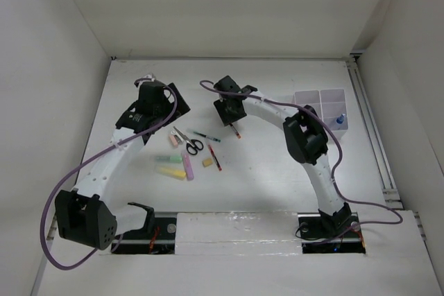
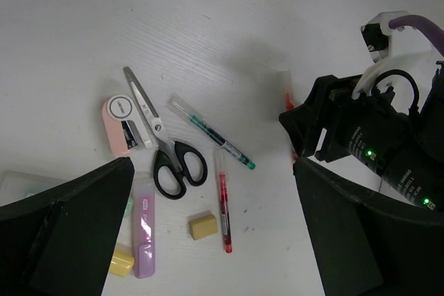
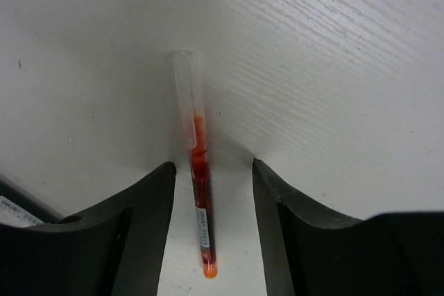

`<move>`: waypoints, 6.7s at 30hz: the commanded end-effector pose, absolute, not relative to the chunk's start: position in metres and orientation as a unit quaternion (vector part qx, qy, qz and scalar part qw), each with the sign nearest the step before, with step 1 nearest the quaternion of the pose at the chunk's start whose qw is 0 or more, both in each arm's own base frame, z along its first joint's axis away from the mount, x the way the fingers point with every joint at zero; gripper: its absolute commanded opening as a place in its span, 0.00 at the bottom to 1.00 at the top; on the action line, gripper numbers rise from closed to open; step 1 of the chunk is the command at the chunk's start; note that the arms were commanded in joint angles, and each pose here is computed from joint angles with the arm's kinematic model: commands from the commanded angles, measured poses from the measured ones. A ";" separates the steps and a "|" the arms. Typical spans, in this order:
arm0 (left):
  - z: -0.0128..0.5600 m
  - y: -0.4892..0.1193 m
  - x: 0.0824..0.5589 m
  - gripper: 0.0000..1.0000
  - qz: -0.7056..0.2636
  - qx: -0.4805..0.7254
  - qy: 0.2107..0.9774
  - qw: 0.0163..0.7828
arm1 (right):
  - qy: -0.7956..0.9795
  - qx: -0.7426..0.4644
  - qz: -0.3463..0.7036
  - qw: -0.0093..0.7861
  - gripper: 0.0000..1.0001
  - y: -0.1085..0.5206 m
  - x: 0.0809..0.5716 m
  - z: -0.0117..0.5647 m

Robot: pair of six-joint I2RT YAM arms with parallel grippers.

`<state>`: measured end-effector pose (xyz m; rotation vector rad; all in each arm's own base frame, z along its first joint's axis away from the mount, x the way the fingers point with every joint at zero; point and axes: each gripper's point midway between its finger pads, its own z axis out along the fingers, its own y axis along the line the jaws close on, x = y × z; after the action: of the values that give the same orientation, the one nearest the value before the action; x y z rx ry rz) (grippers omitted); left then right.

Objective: Sort the stationery into containers
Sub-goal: Pick up the pen from the center of the board, then place the pen in the storage box, then pick up the pen from the center of the board.

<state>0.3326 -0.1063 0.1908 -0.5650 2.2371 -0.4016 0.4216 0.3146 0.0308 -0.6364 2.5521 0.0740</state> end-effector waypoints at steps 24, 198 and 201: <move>0.222 -0.123 0.318 1.00 -0.211 -0.167 0.862 0.429 | 0.801 -0.197 0.277 0.493 0.00 0.286 0.417 0.245; 0.235 -0.032 0.285 1.00 -0.068 -0.279 0.826 0.484 | 0.805 -0.449 0.185 0.341 0.55 0.431 0.359 0.086; 0.241 -0.030 0.283 1.00 -0.071 -0.287 0.818 0.493 | 0.805 -0.456 0.184 0.332 0.55 0.435 0.361 0.077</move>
<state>0.2802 -0.0321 0.2147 -0.6991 2.0674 -0.1397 0.3577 0.4291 0.0758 -1.1433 2.1269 0.4801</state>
